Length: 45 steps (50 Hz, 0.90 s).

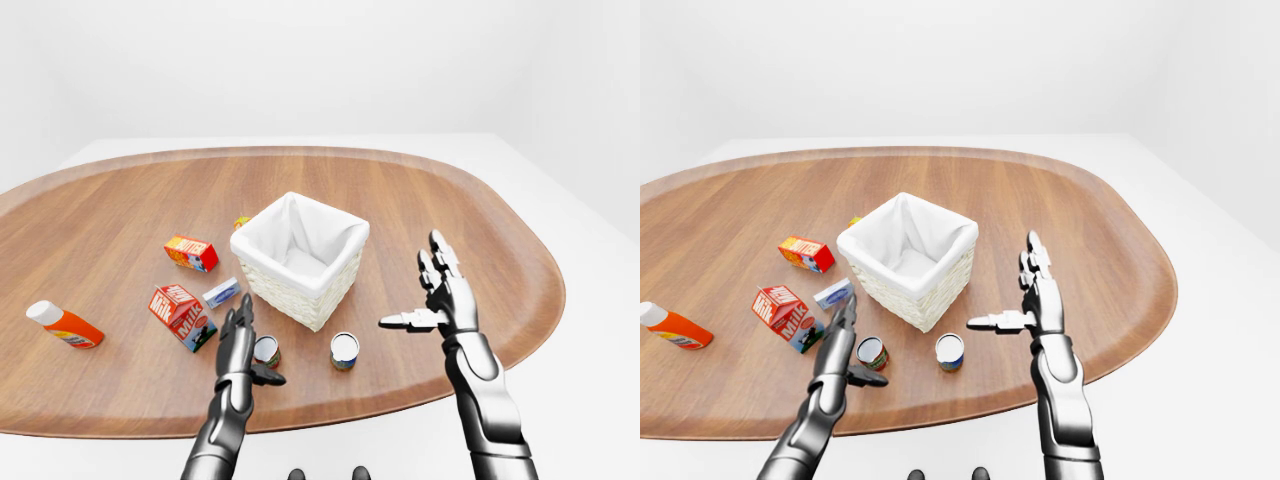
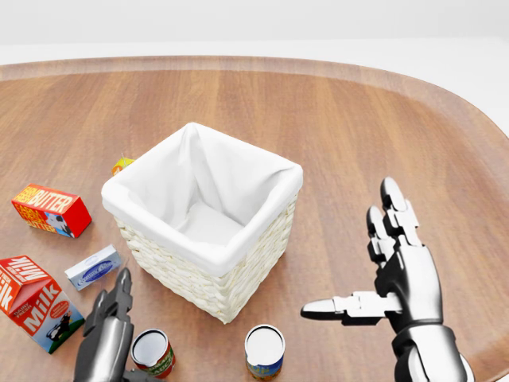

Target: Pick up the tomato sauce, and put it in the basket.

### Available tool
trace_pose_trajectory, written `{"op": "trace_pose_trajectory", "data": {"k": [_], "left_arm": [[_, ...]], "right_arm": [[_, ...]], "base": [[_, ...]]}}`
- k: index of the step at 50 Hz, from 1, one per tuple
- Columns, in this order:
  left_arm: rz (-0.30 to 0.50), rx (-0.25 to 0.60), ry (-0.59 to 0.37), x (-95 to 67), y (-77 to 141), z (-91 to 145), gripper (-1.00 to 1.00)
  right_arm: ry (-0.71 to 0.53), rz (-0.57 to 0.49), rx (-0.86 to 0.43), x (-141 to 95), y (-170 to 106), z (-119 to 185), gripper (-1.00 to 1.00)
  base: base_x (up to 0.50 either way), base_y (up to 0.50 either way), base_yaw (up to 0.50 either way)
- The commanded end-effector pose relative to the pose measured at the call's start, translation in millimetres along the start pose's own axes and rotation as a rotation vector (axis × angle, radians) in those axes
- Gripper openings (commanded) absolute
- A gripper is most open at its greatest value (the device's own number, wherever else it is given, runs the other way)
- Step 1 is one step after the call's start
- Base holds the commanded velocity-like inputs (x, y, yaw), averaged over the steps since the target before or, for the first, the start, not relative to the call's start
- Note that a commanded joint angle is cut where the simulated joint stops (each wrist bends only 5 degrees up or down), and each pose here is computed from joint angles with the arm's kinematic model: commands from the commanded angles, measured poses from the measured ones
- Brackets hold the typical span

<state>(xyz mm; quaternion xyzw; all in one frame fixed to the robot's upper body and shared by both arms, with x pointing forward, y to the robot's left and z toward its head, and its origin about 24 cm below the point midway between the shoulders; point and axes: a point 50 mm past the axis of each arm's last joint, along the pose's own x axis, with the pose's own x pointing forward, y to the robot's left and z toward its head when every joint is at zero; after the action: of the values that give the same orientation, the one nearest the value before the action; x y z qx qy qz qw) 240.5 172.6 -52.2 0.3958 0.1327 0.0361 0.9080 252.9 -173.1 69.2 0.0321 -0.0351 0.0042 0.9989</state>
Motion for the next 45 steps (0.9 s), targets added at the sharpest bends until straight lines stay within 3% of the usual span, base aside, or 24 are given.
{"op": "trace_pose_trajectory", "data": {"k": [1, 11, 45], "left_arm": [[0.001, 0.002, 0.003, 1.2, -0.5, -0.2, 1.0], [0.015, -0.023, -0.016, 8.0, 6.0, 7.5, 1.0], [0.009, 0.018, 0.03, 11.1, -1.1, -2.4, 1.0]], "right_arm": [[0.008, -0.001, 0.0, 0.4, -0.5, -1.9, 1.0], [0.005, -0.001, 0.001, 0.4, -0.5, -1.0, 1.0], [0.013, 0.001, 0.003, 0.7, 0.0, -3.0, 1.0]], "base": [[0.0, 0.0, 0.0], [0.0, 0.0, 0.0], [0.0, 0.0, 0.0]]}}
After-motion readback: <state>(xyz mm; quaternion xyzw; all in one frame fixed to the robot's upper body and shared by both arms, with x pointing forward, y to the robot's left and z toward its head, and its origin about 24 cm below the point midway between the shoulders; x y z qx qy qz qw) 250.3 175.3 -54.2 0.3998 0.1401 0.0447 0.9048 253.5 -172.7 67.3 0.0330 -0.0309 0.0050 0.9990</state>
